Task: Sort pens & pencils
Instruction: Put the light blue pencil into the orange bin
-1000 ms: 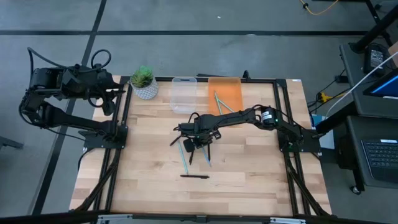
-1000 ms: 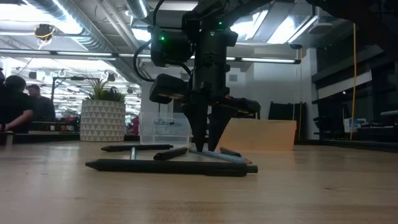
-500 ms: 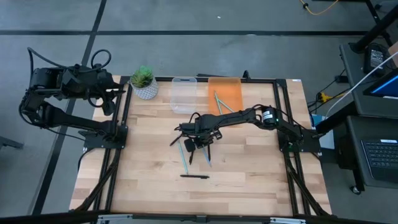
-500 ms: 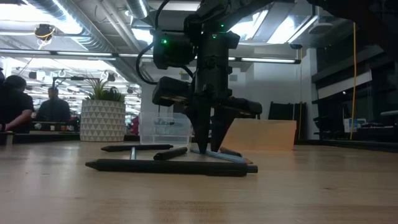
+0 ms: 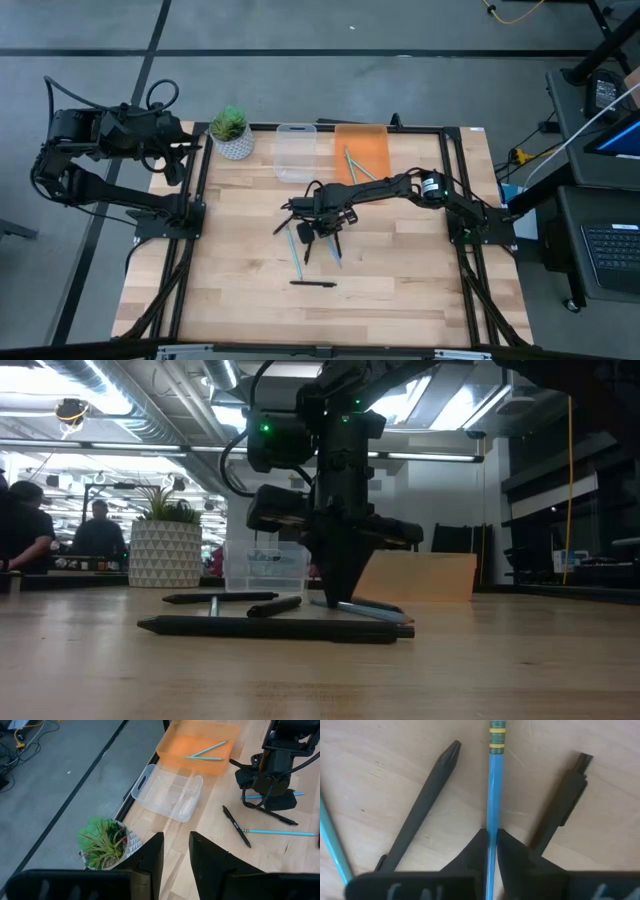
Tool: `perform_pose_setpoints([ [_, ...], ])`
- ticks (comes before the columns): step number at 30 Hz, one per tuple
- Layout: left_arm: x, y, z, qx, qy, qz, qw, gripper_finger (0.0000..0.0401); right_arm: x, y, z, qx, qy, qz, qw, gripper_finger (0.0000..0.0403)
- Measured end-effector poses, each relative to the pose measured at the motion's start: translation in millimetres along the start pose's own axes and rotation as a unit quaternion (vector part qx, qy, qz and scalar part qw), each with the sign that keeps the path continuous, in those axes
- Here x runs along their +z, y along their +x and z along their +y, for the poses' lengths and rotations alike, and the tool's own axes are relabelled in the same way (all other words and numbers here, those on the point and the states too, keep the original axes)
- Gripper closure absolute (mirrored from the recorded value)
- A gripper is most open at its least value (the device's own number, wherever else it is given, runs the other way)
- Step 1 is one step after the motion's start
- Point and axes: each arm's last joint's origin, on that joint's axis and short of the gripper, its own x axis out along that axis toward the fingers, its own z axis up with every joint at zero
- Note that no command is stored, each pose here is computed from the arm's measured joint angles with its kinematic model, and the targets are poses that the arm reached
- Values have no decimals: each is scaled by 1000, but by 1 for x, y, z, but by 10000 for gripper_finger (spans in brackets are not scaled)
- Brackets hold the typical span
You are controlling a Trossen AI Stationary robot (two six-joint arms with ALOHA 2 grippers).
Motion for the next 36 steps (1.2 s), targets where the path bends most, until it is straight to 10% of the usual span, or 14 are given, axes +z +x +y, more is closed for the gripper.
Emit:
perform_pose_setpoints([
  [36, 0, 0, 0, 0, 0, 0, 1000, 315, -2, -30, 9, -17, -2, -6, 1000, 372],
])
